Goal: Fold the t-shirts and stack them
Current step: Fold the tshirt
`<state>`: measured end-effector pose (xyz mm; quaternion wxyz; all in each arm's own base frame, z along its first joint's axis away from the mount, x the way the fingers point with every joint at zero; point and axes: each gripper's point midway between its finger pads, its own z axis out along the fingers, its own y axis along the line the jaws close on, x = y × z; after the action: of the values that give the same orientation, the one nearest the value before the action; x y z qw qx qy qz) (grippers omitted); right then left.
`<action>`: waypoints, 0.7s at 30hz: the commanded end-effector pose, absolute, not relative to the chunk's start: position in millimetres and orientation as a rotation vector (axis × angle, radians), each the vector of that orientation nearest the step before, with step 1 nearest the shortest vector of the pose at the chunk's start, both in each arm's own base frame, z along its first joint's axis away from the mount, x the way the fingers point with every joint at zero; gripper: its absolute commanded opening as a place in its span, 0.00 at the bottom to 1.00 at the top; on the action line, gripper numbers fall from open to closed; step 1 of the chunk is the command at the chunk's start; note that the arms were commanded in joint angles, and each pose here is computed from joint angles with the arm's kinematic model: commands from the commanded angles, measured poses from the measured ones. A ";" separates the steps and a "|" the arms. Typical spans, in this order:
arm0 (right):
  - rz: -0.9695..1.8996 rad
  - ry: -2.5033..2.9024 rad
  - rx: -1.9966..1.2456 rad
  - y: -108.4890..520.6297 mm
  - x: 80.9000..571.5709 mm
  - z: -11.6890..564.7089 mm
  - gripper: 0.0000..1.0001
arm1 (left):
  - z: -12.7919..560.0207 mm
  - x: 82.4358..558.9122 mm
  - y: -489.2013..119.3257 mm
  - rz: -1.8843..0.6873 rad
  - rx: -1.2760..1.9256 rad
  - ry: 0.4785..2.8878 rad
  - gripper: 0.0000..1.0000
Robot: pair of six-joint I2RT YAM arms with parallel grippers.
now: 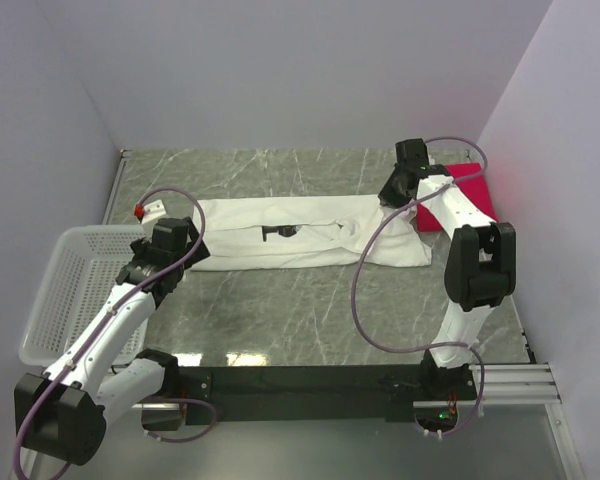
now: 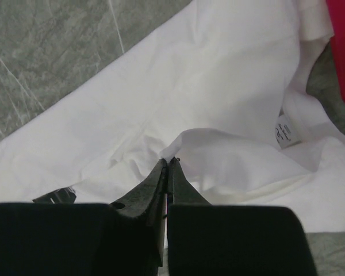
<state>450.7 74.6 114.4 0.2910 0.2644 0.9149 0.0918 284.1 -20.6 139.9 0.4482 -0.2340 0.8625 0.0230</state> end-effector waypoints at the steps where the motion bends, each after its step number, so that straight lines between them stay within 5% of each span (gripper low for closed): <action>1: 0.276 2.389 0.722 73.4 474.4 123.4 0.00 | 149.2 290.9 -19.0 0.061 -0.572 2.099 0.98; 21: 0.327 2.373 0.670 79.5 526.3 106.4 0.00 | 141.9 290.6 -18.6 0.077 -0.579 2.122 0.97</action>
<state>506.1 78.4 93.8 0.2927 0.2659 0.9114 0.1142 284.7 -20.1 133.5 0.4391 -0.2331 0.8671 0.0304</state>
